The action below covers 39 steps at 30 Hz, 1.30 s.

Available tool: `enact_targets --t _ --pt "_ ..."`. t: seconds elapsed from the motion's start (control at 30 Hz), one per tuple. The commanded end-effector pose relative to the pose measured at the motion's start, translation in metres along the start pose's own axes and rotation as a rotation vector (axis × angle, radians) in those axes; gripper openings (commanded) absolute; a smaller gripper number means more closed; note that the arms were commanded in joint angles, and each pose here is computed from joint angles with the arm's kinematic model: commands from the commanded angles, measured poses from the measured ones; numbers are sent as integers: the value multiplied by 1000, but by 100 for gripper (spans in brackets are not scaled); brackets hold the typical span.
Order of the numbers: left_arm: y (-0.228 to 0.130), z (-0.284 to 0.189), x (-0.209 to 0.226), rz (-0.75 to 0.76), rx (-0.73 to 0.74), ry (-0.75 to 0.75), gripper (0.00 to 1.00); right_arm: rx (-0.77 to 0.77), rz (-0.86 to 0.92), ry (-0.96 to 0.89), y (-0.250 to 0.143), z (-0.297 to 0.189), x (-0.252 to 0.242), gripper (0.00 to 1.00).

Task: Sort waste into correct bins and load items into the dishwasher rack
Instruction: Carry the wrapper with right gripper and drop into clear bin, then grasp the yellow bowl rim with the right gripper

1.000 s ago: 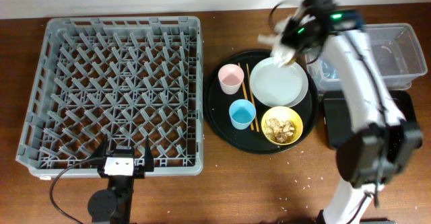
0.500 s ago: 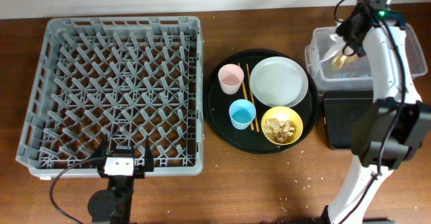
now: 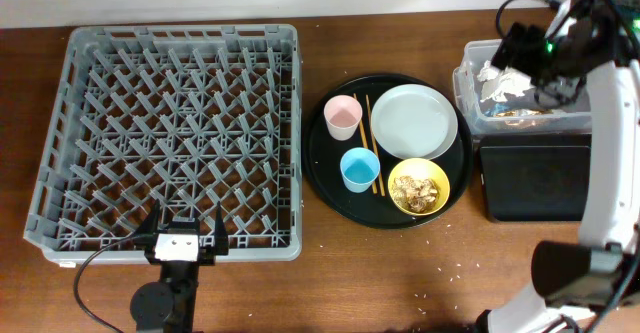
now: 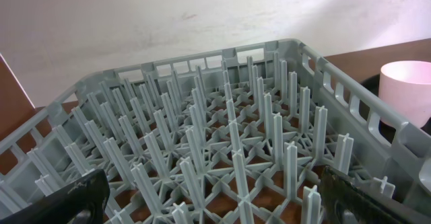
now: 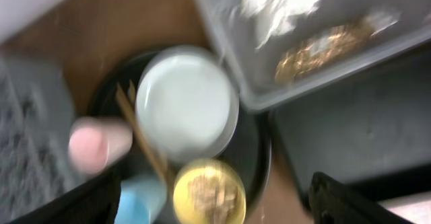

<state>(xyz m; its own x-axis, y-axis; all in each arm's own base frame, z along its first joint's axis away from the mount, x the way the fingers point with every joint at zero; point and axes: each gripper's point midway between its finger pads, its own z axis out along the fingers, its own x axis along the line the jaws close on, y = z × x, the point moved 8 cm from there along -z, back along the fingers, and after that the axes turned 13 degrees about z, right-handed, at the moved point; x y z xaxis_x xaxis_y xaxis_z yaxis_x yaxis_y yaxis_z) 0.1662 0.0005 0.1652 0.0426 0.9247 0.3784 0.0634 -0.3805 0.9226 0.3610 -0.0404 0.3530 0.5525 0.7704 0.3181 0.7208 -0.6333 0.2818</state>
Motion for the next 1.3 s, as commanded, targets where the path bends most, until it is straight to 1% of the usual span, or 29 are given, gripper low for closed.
enact_targets --t 0.0,0.07,0.13,0.2,0.33,0.4,0.5,0.53,0.57,0.67,0.77,0.83,0.9,1.0,1.17,1.23,1.27 --pt "-2 0 0 16 4 8 100 214 -85 -17 -37 27 15 87" --pt "-2 0 0 16 4 7 100 267 -129 -57 -55 41 22 81" --pt "-2 0 0 16 4 8 100 304 -170 -100 -72 57 26 79" --pt "-2 0 0 16 4 8 100 351 -196 -137 -89 80 27 79" --pt "-2 0 0 16 4 8 100 402 -202 -199 -106 118 8 79" --pt "-2 0 0 16 4 8 100 438 -236 -211 -117 133 0 78" --pt "-2 0 0 16 4 8 100 453 -259 -182 -127 141 7 77" --pt "-2 0 0 16 4 7 100 437 -245 -173 -131 144 14 75" --pt "-2 0 0 16 4 8 100 413 -190 -174 -133 146 20 74" --pt "-2 0 0 16 4 7 100 354 -101 -162 -138 152 35 72" --pt "-2 0 0 16 5 7 100 324 -31 -164 -149 167 39 61" --pt "-2 0 0 16 5 7 100 322 7 -170 -158 180 34 52" --pt "-2 0 0 16 4 8 100 321 24 -173 -164 191 29 47" --pt "-2 0 0 16 4 8 100 315 59 -174 -173 207 18 45" --pt "-2 0 0 16 4 8 100 304 61 -158 -179 220 12 40" --pt "-2 0 0 16 4 8 100 305 61 -159 -179 220 11 34" --pt "-2 0 0 16 4 8 100 307 62 -157 -179 220 11 24"
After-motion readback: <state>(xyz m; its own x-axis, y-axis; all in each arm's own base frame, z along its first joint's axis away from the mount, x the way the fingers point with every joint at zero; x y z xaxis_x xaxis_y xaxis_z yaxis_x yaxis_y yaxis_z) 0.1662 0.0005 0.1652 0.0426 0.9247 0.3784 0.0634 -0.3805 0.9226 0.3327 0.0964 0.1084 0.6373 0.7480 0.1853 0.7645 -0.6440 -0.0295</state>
